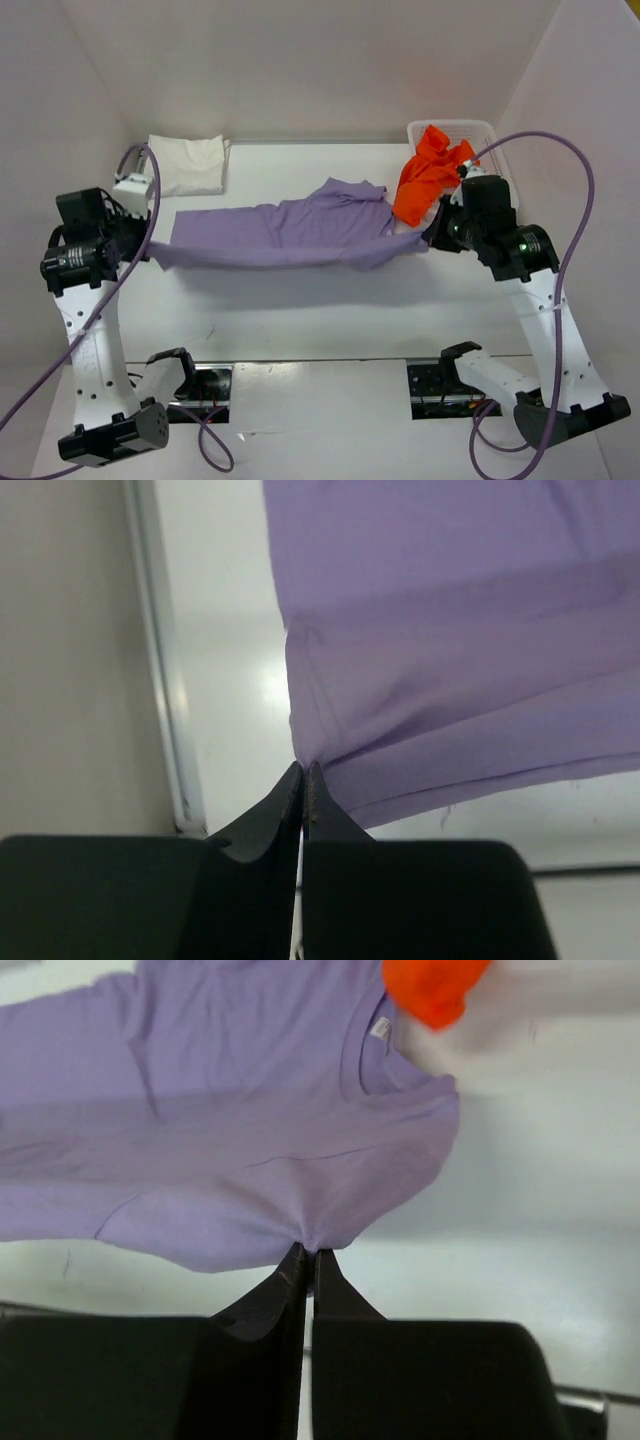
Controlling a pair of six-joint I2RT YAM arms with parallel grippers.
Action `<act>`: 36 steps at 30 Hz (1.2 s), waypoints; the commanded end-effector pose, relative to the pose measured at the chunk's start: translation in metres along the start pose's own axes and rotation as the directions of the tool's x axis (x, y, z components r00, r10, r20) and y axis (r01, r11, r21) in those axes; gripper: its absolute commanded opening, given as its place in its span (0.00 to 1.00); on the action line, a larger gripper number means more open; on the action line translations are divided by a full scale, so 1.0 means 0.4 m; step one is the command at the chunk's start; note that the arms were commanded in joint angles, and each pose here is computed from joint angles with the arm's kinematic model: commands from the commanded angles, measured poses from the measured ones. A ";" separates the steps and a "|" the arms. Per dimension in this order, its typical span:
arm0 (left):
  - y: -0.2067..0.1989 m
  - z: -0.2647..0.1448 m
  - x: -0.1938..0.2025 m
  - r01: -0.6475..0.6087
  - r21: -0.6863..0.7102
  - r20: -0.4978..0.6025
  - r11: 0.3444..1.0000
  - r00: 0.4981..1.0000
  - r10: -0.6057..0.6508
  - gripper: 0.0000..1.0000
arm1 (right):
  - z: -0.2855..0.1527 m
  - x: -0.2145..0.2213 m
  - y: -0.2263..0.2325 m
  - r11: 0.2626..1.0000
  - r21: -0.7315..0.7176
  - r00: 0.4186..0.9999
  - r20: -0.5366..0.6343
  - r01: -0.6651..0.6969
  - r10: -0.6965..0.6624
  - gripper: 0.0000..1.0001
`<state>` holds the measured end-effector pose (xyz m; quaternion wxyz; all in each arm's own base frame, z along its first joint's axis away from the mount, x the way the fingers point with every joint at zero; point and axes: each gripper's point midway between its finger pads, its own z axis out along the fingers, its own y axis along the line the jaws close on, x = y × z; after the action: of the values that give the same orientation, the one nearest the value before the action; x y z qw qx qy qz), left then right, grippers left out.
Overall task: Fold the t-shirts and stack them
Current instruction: Flatten out the tshirt
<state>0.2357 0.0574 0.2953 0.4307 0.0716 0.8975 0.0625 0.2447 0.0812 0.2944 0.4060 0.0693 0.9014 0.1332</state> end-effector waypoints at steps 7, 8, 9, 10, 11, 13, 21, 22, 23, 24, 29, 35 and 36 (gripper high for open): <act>-0.086 0.026 0.311 0.014 0.107 -0.360 0.994 0.933 0.026 0.00 | 0.039 0.317 0.003 0.985 -0.097 0.926 -0.364 -0.144 0.099 0.00; -0.092 0.026 0.326 0.021 0.115 -0.379 0.993 0.925 0.025 0.00 | 0.042 0.326 0.000 0.984 -0.088 0.921 -0.373 -0.153 0.109 0.00; -0.091 0.028 0.338 0.021 0.111 -0.393 0.994 0.919 0.025 0.00 | 0.048 0.332 -0.010 0.987 -0.069 0.921 -0.374 -0.148 0.112 0.00; -0.086 0.034 0.328 0.015 0.104 -0.377 0.994 0.926 0.025 0.00 | 0.052 0.326 -0.014 0.989 -0.068 0.927 -0.361 -0.134 0.101 0.00; -0.083 0.038 0.323 0.011 0.100 -0.367 0.995 0.930 0.026 0.00 | 0.062 0.328 -0.021 0.990 -0.047 0.924 -0.369 -0.130 0.104 0.00; -0.083 0.080 0.295 0.028 0.125 -0.337 0.992 0.941 0.016 0.00 | 0.099 0.306 -0.012 0.992 -0.067 0.934 -0.350 -0.107 0.077 0.00; 0.102 0.106 -0.323 0.051 0.024 0.134 0.998 0.990 -0.053 0.00 | 0.198 -0.301 0.139 0.998 -0.055 0.989 0.148 0.001 0.007 0.00; 0.129 0.063 -0.406 0.056 -0.015 0.226 0.998 0.973 -0.051 0.00 | 0.168 -0.379 0.131 1.000 -0.006 0.970 0.243 -0.003 0.005 0.00; 0.147 0.016 -0.480 0.059 -0.040 0.313 0.997 0.949 -0.043 0.00 | 0.070 -0.495 0.150 1.000 -0.025 0.926 0.377 -0.012 0.020 0.00; 0.162 -0.017 -0.539 0.059 -0.060 0.383 0.996 0.923 -0.032 0.00 | 0.071 -0.514 0.146 1.000 0.001 0.925 0.379 -0.011 0.010 0.00; 0.144 -0.118 -0.554 0.002 -0.117 0.520 0.993 0.852 0.059 0.00 | 0.017 -0.513 0.148 0.999 0.029 0.919 0.392 0.032 -0.041 0.00; 0.096 -0.057 -0.361 -0.034 -0.109 0.396 0.993 0.915 0.075 0.00 | 0.018 -0.350 0.094 0.996 0.084 0.965 0.255 0.042 -0.062 0.00; 0.089 -0.031 -0.314 -0.037 -0.102 0.347 0.994 0.935 0.071 0.00 | 0.013 -0.323 0.093 0.996 0.081 0.971 0.234 0.037 -0.055 0.00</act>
<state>0.2957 0.0591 0.4540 0.6331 0.0805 0.7635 0.0989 0.3533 0.0924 0.4345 0.5620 0.0825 0.8153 0.1125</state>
